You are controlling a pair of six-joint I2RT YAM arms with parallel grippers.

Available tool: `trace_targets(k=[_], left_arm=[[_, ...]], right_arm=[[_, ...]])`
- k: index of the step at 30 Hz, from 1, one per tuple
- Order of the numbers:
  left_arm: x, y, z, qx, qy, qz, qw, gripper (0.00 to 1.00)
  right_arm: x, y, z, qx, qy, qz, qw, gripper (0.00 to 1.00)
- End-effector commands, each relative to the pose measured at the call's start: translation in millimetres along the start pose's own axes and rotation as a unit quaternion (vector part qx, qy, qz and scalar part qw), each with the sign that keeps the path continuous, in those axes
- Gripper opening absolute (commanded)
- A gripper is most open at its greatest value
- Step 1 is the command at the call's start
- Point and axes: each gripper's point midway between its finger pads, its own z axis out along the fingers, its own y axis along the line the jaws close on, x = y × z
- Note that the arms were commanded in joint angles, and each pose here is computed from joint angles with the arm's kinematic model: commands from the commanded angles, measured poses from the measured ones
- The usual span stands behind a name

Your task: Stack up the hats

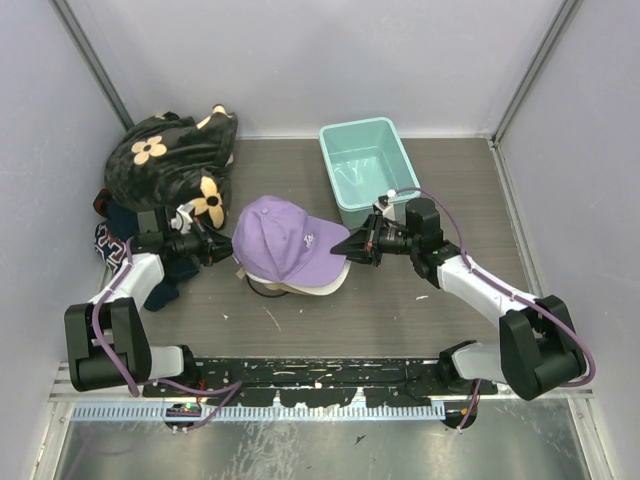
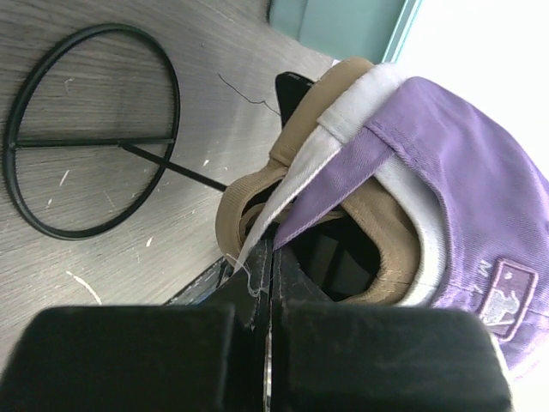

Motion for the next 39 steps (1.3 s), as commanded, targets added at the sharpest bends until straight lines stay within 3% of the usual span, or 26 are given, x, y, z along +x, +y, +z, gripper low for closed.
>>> trace_targets(k=[1, 15, 22, 33, 39], left_arm=[[12, 34, 2, -0.047, 0.006, -0.004, 0.999, 0.00], [24, 65, 0, -0.096, 0.018, -0.022, 0.995, 0.00], [22, 61, -2, -0.104, 0.017, -0.022, 0.994, 0.00], [15, 44, -5, -0.100, 0.008, -0.015, 0.995, 0.00], [12, 36, -7, -0.098, 0.004, -0.011, 0.995, 0.00]], right_arm=[[12, -34, -1, 0.040, 0.014, 0.021, 0.999, 0.01], [11, -121, -12, 0.096, 0.016, 0.064, 0.993, 0.01], [0, -109, -9, 0.085, 0.010, 0.045, 0.995, 0.01], [-31, -50, -10, 0.072, -0.026, -0.023, 0.997, 0.33], [-39, -36, -19, 0.108, -0.047, -0.065, 0.991, 0.42]])
